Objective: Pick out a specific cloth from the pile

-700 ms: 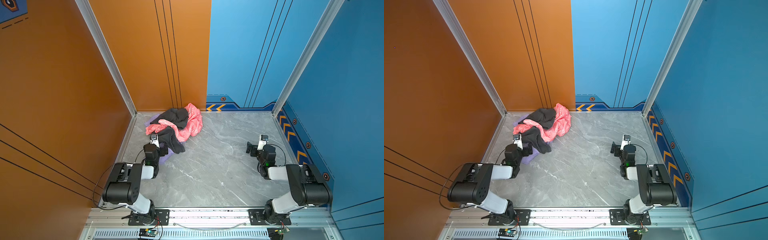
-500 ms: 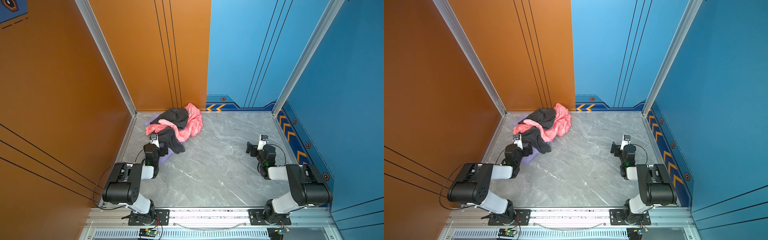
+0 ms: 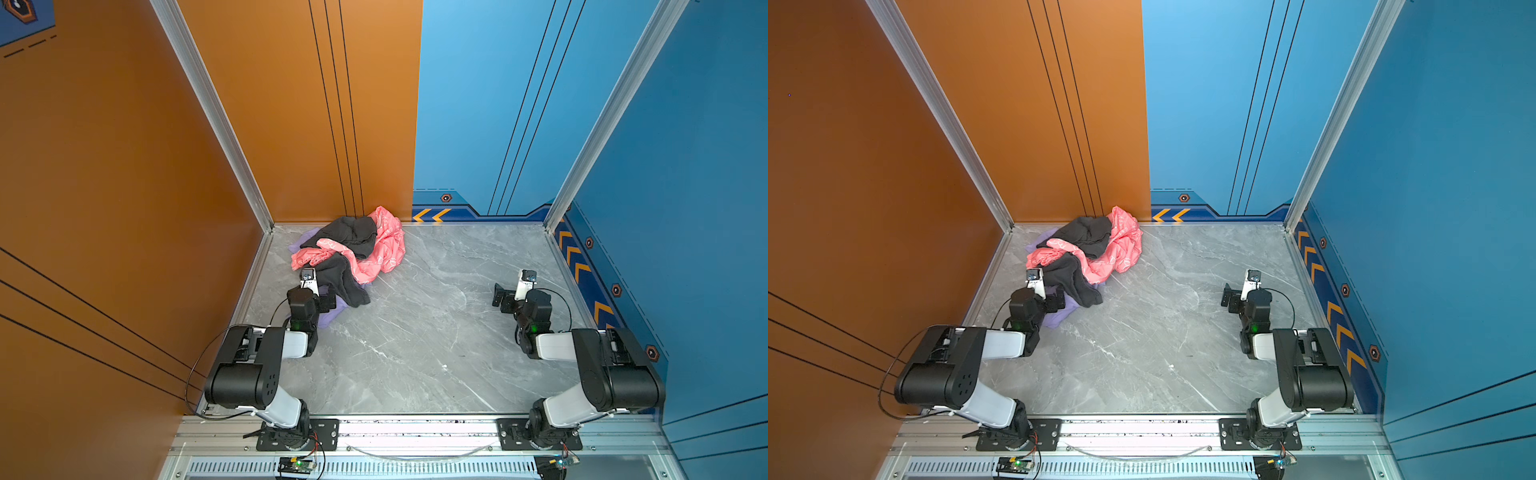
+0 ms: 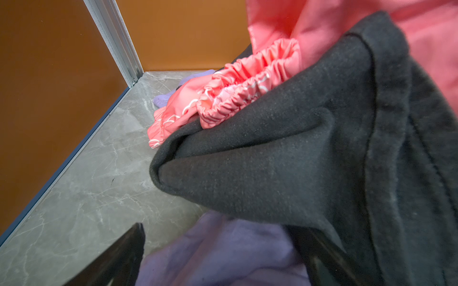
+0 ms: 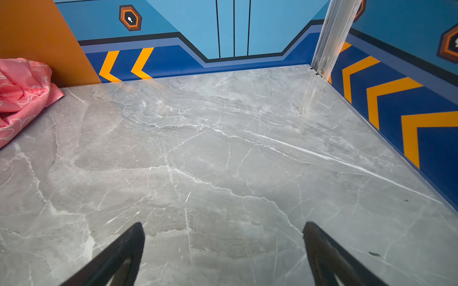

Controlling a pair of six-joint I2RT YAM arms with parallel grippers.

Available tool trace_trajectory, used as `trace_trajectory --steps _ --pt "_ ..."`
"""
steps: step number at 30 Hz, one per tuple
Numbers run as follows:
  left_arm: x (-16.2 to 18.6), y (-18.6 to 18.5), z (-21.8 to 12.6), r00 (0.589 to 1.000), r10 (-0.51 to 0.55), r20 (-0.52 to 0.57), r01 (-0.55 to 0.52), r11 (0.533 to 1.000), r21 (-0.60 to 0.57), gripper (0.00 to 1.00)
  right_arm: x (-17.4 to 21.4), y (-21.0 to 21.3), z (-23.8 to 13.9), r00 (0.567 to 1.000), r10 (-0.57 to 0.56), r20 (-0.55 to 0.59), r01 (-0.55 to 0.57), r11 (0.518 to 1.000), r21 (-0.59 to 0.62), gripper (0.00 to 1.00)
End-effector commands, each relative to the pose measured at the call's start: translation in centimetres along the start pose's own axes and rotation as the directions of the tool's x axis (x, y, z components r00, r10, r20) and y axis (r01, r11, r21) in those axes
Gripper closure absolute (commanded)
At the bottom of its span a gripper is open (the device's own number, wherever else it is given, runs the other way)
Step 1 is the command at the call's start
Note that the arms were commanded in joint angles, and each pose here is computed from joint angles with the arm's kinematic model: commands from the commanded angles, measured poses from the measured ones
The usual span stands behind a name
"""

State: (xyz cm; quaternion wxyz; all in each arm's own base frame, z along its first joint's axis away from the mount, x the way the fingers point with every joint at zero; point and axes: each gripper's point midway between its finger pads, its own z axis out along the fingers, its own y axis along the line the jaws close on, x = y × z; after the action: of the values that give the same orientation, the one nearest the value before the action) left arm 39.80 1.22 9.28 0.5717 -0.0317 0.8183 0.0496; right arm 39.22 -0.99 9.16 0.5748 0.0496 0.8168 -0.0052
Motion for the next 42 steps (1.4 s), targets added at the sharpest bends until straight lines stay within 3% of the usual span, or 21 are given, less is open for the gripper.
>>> trace_trajectory --steps 1,8,15,24,28,35,42 --pt "0.4 0.2 -0.1 1.000 0.011 -0.003 -0.011 1.000 -0.011 0.02 -0.2 -0.3 0.2 1.000 -0.012 0.005 0.012 1.000 0.022 0.00" --pt "0.5 0.3 0.0 1.000 0.003 -0.005 -0.003 1.000 -0.005 0.02 -0.2 -0.4 0.2 1.000 -0.012 0.006 0.012 1.000 0.025 0.00" --pt "0.4 1.5 -0.4 1.000 -0.013 0.007 0.013 0.996 -0.087 0.02 -0.2 -0.4 0.2 1.000 -0.013 0.006 0.013 1.000 0.025 0.00" --pt "-4.6 3.7 -4.0 1.000 -0.012 0.023 0.018 0.965 -0.260 0.02 -3.6 0.6 -0.4 0.996 -0.067 -0.064 0.069 0.997 0.040 0.00" --pt "-6.4 4.7 -6.4 0.991 -0.124 -0.048 0.103 0.946 -0.306 0.02 -6.5 2.5 -1.4 0.986 -0.164 0.011 0.164 0.986 0.001 0.00" --pt "-4.2 5.2 -9.5 0.908 -0.354 -0.226 0.273 0.907 -0.322 0.02 -10.8 7.0 -2.8 0.964 -0.258 0.065 0.264 0.957 -0.122 0.00" --pt "0.1 4.0 -10.5 0.788 -0.524 -0.323 0.417 0.841 -0.344 0.03 -10.1 13.1 -5.2 0.945 -0.317 0.076 0.325 0.898 -0.297 0.00"
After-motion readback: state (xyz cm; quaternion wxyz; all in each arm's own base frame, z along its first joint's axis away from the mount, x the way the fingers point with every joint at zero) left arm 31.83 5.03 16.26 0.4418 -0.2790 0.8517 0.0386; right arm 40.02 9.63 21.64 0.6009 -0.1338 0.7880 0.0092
